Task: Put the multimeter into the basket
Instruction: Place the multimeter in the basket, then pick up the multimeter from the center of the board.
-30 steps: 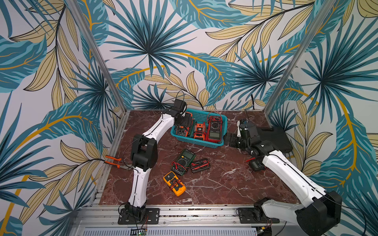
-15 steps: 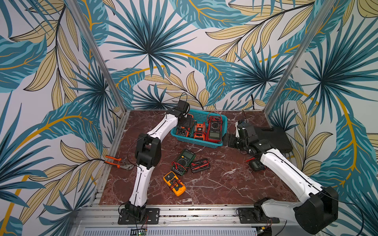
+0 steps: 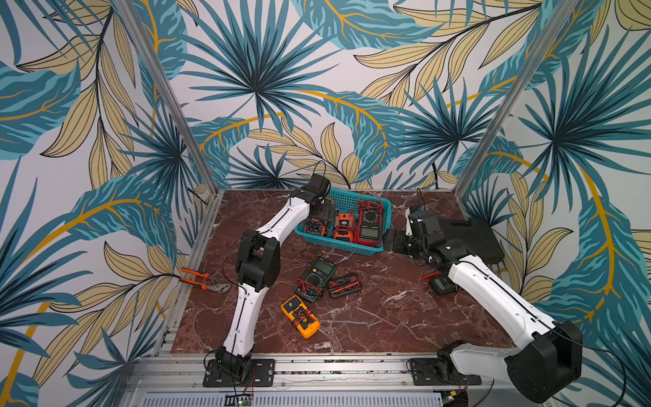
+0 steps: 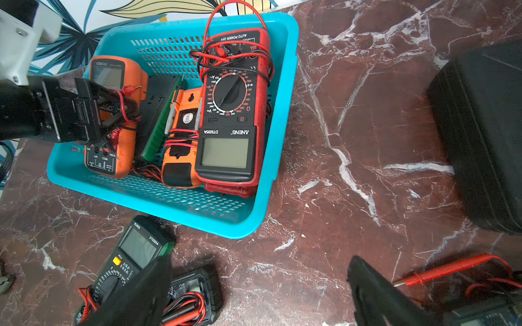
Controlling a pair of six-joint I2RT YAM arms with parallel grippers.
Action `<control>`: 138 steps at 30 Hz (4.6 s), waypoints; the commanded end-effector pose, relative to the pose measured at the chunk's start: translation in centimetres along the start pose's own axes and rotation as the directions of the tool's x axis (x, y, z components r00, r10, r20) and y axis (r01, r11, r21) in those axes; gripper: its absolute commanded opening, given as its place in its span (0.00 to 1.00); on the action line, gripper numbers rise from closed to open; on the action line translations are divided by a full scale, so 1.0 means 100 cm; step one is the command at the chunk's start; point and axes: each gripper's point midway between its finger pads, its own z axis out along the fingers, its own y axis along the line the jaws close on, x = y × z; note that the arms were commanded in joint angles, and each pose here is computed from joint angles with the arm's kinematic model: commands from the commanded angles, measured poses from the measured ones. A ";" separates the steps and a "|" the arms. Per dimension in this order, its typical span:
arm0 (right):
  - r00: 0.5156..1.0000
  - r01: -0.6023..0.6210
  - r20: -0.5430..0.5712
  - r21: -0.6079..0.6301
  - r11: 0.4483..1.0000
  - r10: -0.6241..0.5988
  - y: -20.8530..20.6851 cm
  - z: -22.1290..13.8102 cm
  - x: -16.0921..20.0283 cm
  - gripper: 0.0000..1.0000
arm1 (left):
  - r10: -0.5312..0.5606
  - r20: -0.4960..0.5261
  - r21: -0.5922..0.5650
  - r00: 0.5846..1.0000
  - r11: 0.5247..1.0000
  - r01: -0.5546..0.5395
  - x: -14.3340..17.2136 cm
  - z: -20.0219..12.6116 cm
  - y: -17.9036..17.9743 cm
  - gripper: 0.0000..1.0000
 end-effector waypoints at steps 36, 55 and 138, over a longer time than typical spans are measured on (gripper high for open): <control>1.000 -0.005 0.002 0.004 1.000 0.005 -0.002 -0.014 0.001 0.99 | -0.048 0.142 0.045 0.989 0.998 0.042 0.030 -0.146 0.003 1.00; 0.999 -0.042 0.003 0.041 0.998 0.042 -0.014 -0.013 0.012 1.00 | -0.050 -0.046 0.133 0.998 0.990 0.055 0.229 -0.142 -0.045 1.00; 1.000 -0.014 0.004 0.073 0.997 0.014 -0.013 -0.004 0.002 0.99 | 0.331 -0.496 0.098 0.803 0.940 -0.327 0.288 -0.056 -0.014 0.87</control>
